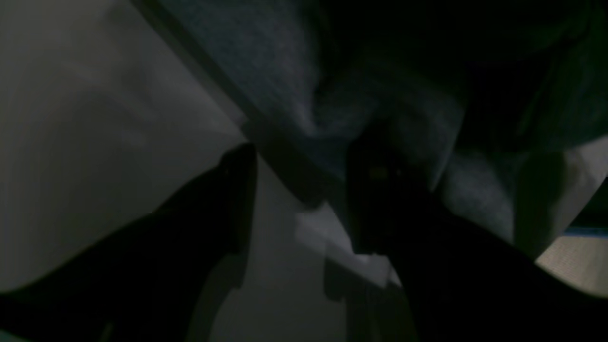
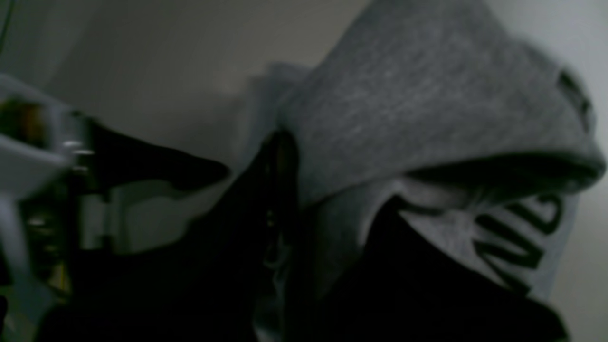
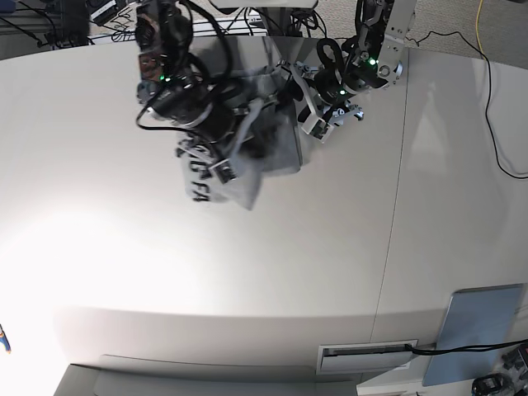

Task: Fold the T-shirt properly
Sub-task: 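Lift the bundle with both grippers and fold it over onto itself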

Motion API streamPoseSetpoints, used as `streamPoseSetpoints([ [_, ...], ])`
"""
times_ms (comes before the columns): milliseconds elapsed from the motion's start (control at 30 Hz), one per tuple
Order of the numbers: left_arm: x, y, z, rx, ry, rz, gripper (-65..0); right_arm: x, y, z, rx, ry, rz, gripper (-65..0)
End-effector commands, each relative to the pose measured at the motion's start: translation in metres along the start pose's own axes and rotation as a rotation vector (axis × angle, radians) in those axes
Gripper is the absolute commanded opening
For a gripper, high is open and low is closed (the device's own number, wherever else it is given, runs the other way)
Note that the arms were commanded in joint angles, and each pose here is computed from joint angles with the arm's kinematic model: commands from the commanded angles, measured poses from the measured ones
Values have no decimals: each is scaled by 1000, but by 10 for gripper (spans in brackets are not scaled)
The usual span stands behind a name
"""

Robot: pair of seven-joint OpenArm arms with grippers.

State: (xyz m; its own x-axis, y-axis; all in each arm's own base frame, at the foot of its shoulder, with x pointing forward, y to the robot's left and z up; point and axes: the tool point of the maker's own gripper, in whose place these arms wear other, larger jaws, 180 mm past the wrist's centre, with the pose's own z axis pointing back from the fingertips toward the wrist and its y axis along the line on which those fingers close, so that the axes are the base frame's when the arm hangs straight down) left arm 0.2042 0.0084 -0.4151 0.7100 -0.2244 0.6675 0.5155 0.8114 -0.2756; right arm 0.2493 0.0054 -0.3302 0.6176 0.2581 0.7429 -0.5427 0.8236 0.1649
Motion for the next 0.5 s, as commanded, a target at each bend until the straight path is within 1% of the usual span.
streamPoseSetpoints([
  [0,3,0,1,2,-6,-7,-334,17,7,2,25,-64,30,-650],
  [33,2,0,1,2,1,-7,-334,19,12,1,39,-70,41,-615],
  [100,-1,0,1,3,19,-7,-334,22,16,1,48,-82,36,-483],
  [133,-2,1,1,2,29,-10,-334,24,17,0,52,-90,30,-428],
  [167,-3,0,1,-2,37,-14,-334,26,20,0,62,-98,20,-396],
  [233,-3,-1,1,-9,37,-21,-334,33,32,1,120,-127,-20,-388],
  [333,-2,-1,1,-8,35,-22,-334,42,54,6,249,-172,-87,-388],
  [400,-2,3,3,2,31,-17,-334,42,57,8,270,-164,-91,-388],
  [467,-1,13,5,25,26,-5,-334,41,55,10,255,-155,-81,-388],
])
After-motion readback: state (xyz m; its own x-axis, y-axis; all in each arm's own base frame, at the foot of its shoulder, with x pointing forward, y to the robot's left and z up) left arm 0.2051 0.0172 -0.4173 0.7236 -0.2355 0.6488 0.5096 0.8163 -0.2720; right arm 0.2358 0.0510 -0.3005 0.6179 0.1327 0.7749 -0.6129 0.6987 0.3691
